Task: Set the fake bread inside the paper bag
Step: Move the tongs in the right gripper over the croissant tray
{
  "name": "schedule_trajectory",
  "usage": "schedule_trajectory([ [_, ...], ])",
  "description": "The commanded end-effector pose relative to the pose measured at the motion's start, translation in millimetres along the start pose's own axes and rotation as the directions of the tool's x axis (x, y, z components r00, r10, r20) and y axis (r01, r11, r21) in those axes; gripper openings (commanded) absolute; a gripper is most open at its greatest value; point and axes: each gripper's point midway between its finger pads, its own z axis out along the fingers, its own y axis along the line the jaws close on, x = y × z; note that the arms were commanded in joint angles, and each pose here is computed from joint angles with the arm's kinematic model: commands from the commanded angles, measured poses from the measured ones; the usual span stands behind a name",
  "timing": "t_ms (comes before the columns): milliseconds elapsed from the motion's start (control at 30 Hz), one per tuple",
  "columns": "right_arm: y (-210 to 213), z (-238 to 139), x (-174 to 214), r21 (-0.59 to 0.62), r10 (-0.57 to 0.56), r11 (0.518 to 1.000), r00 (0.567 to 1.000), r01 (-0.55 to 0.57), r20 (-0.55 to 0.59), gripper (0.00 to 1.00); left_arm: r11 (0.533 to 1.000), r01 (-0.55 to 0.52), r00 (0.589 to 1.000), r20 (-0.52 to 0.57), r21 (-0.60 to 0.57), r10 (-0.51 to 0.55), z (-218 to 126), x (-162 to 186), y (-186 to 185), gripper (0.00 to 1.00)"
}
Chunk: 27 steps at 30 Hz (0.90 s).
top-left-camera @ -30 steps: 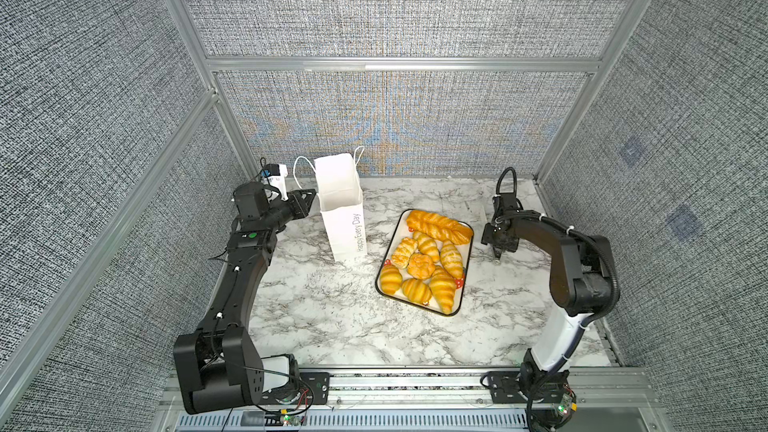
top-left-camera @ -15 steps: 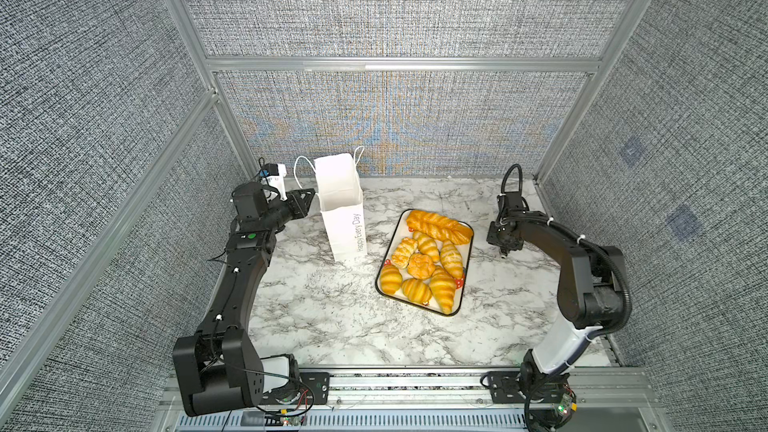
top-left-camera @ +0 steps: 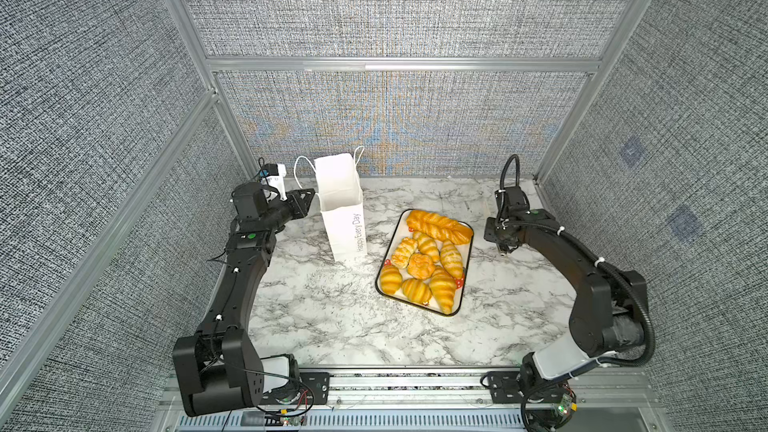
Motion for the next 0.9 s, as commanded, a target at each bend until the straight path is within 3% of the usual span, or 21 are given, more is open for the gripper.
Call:
schedule_trajectory([
  [0, 8, -16, 12, -0.029, -0.028, 0.999, 0.999, 0.028, -0.028, 0.40, 1.000, -0.022, 0.999, 0.027, 0.021, 0.022, -1, -7, -5, 0.20],
  [367, 41, -65, 49, -0.164, -0.143, 0.978, 0.987, 0.129, -0.074, 0.40, 0.999, -0.022, 0.999, 0.033, 0.027, 0.021, -3, -8, -6, 0.20],
  [533, 45, -74, 73, -0.179, -0.190, 0.969, 0.975, 0.168, -0.116, 0.40, 0.999, -0.024, 0.999, 0.038, 0.030, 0.023, -3, -8, -8, 0.10],
  [867, 37, -83, 102, -0.197, -0.221, 0.962, 0.961, 0.188, -0.165, 0.40, 0.999, -0.018, 0.999, 0.037, 0.033, 0.017, -2, -7, -7, 0.00],
])
